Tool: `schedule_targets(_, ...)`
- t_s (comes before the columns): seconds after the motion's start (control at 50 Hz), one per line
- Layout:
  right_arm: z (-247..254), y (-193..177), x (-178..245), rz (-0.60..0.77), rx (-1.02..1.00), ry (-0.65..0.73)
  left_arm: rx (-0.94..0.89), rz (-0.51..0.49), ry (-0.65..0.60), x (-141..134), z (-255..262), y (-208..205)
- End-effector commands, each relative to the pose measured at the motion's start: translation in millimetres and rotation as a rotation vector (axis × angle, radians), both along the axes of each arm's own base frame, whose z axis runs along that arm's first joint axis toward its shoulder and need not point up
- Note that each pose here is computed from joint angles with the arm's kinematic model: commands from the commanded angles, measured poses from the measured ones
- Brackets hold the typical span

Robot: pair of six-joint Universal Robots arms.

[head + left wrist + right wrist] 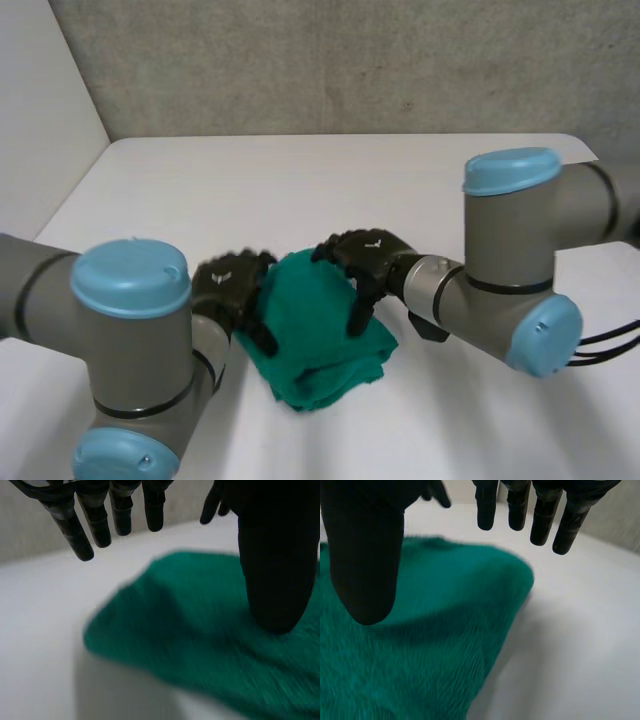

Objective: Fold the towel.

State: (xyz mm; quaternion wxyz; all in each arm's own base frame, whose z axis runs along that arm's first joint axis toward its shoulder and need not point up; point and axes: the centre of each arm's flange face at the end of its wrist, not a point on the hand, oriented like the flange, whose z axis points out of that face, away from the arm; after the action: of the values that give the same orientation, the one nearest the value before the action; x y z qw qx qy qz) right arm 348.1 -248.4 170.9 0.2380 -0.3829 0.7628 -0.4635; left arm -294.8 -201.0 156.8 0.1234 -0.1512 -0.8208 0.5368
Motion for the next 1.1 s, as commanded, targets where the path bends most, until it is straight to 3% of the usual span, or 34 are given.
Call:
schedule_targets(0.02,-32,-7,7,0.056,0.011,0.116,0.133,0.044,-0.062,10,-36,9)
schedule_targets(0.22,-33,-13,2,0.063,-0.091,0.186,0.115,0.049,-0.055,12,-28,9)
schedule_targets(0.36,27,-24,-5,-0.035,-0.309,0.055,-0.078,0.034,0.038,5,39,-5)
schedule_targets(0.48,100,-41,-35,-0.282,-0.457,-0.163,-0.314,0.045,0.068,13,115,-22)
schedule_targets(0.58,149,-46,-71,-0.467,-0.556,-0.217,-0.464,0.127,0.054,37,168,-42)
schedule_targets(0.68,169,-50,-99,-0.576,-0.605,-0.202,-0.466,0.175,0.032,60,196,-57)
schedule_targets(0.8,181,-48,-117,-0.620,-0.609,-0.168,-0.395,0.130,0.052,77,202,-62)
schedule_targets(0.9,181,-48,-119,-0.623,-0.608,-0.166,-0.383,0.113,0.112,79,204,-63)
schedule_targets(1.1,179,-44,-118,-0.612,-0.603,-0.158,-0.359,0.111,0.109,80,197,-61)
